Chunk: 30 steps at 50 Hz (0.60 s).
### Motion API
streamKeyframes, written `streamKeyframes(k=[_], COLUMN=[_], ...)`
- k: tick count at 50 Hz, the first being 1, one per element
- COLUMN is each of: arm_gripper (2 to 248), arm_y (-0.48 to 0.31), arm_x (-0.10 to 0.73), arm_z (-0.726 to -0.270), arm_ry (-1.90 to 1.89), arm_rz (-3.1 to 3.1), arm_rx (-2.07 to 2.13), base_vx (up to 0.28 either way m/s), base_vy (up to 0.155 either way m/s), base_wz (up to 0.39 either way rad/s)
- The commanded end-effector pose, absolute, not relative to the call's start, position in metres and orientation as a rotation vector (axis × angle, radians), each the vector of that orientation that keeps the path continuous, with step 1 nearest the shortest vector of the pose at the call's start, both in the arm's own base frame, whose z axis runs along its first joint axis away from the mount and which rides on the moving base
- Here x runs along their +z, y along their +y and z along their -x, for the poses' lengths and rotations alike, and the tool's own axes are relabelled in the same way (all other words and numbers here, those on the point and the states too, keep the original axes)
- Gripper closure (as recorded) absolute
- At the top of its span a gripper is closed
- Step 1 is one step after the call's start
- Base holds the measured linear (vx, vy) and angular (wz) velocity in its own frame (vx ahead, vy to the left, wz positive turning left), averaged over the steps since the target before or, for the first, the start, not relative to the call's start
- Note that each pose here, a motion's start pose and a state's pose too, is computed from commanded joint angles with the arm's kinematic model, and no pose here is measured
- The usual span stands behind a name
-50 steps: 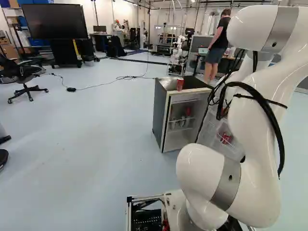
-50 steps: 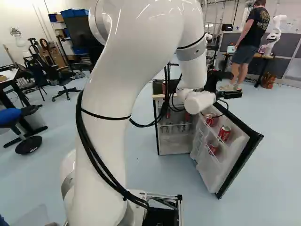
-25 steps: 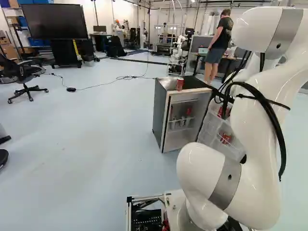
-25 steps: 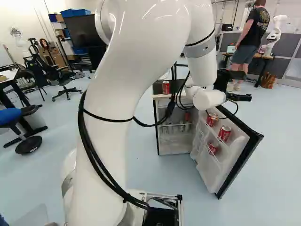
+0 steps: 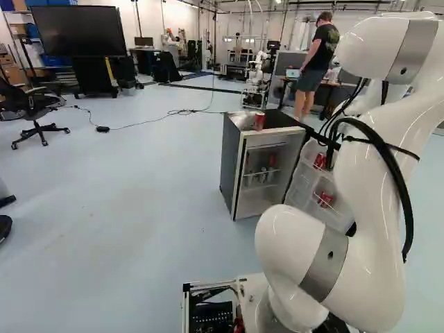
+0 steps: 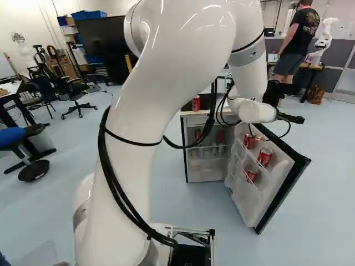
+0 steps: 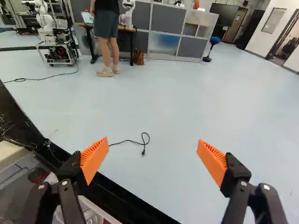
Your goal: Grab a drink from the fridge
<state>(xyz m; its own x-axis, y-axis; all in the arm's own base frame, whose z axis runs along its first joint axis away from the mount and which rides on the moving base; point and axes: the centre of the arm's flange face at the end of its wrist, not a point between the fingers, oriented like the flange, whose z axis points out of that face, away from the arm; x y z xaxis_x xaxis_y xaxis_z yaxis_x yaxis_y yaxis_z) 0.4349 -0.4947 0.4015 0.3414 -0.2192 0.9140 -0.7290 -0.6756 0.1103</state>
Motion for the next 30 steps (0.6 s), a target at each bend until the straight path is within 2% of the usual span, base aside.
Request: streamKeyframes(k=[30], arm_gripper=[3], arm_y=[-0.535], arm_x=[0.407], arm_z=[-0.439], arm_ry=[-0.932], arm_rz=[-2.259], arm_rx=[1.122], base_vx=[0.0], base_vy=[0.0], base_wz=[0.0])
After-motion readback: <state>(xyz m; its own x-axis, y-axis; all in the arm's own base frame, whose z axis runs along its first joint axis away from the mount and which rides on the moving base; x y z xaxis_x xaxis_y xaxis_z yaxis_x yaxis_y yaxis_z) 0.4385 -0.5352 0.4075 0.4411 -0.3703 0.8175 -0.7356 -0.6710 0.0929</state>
